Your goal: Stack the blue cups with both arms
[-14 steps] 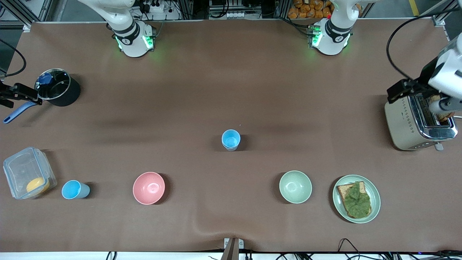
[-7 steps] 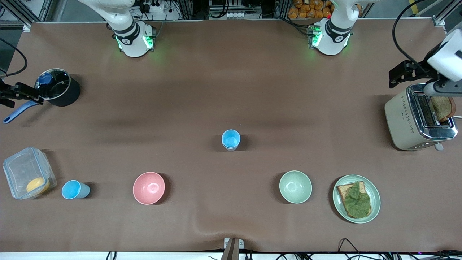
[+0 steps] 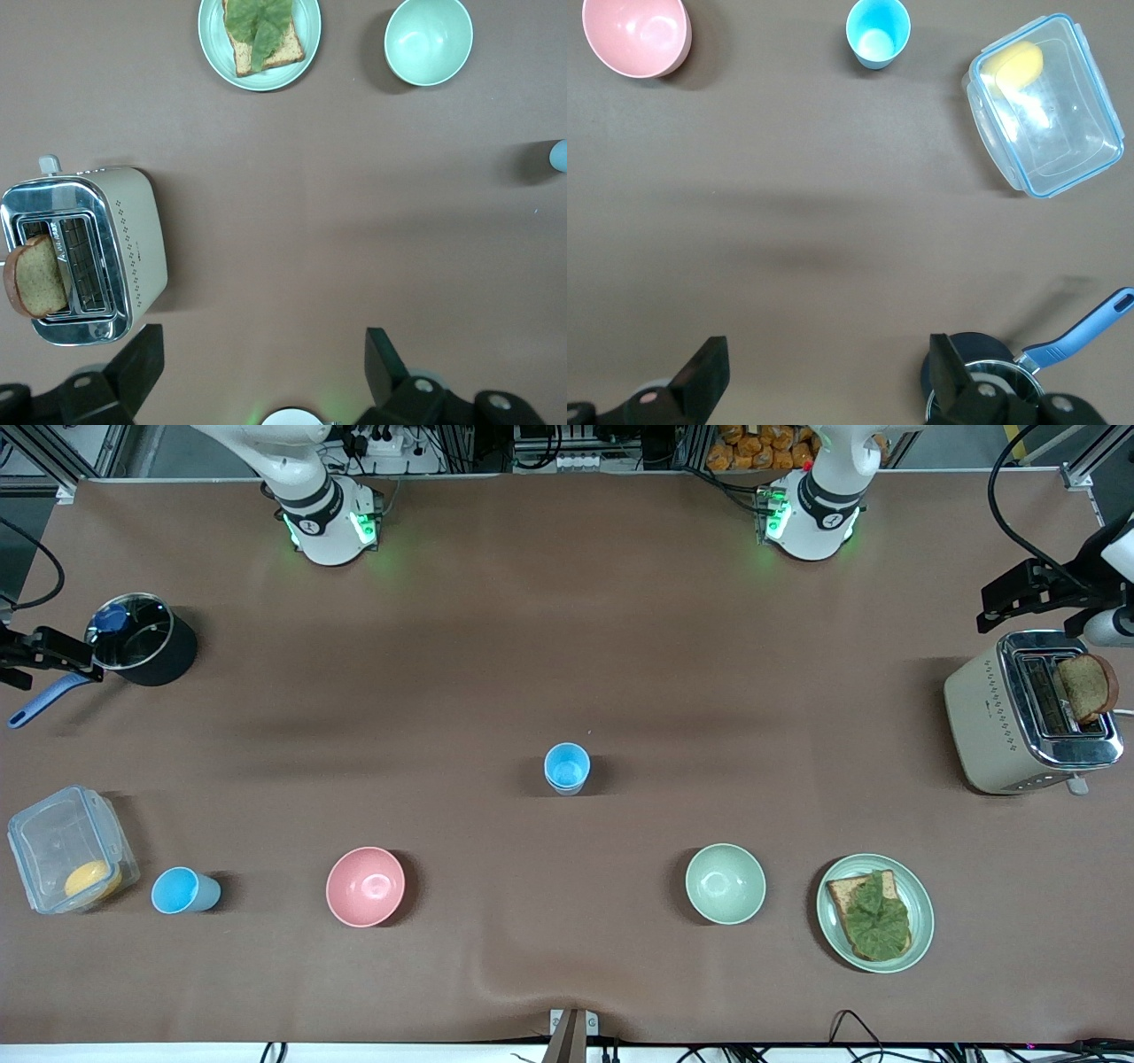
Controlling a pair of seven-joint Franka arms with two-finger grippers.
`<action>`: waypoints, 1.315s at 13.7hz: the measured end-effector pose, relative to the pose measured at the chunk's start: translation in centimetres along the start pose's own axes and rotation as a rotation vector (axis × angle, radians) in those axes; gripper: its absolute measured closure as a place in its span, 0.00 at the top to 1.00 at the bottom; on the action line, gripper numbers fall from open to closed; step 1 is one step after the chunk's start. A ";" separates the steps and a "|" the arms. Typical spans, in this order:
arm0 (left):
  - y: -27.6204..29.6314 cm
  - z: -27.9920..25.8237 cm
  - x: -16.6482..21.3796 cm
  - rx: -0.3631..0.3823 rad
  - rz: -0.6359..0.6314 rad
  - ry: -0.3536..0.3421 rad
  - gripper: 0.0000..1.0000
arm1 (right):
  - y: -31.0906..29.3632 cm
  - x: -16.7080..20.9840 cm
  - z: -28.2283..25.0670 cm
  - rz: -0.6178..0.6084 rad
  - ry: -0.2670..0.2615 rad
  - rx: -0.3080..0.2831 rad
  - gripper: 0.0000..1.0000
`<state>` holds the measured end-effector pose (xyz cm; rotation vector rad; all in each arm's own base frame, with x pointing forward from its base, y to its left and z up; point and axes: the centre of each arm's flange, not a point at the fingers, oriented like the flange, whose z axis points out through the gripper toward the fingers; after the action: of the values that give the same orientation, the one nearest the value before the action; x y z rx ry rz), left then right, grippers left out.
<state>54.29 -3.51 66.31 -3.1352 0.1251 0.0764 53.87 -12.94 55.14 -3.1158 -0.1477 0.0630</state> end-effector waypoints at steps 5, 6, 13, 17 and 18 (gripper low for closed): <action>0.1 0.0 0.0 0.000 0.002 0.000 1.00 | 0.1 0.0 0.0 0.002 0.000 0.000 1.00; 0.2 0.0 0.0 0.000 0.003 0.000 1.00 | 0.2 -0.1 0.0 0.004 0.000 0.000 1.00; -0.1 0.2 -0.2 0.000 -0.002 -0.019 1.00 | 0.4 -0.2 0.0 0.008 0.000 0.000 1.00; -0.2 0.3 -0.3 -0.001 -0.003 -0.032 1.00 | 0.4 -0.2 0.0 0.008 0.000 0.000 1.00; -0.2 0.3 -0.4 -0.001 -0.003 -0.034 1.00 | 0.4 -0.2 0.0 0.008 0.000 0.000 1.00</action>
<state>53.92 -3.30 66.03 -3.1328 0.1196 0.1302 53.75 -13.39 55.11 -3.1160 -0.1358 0.0636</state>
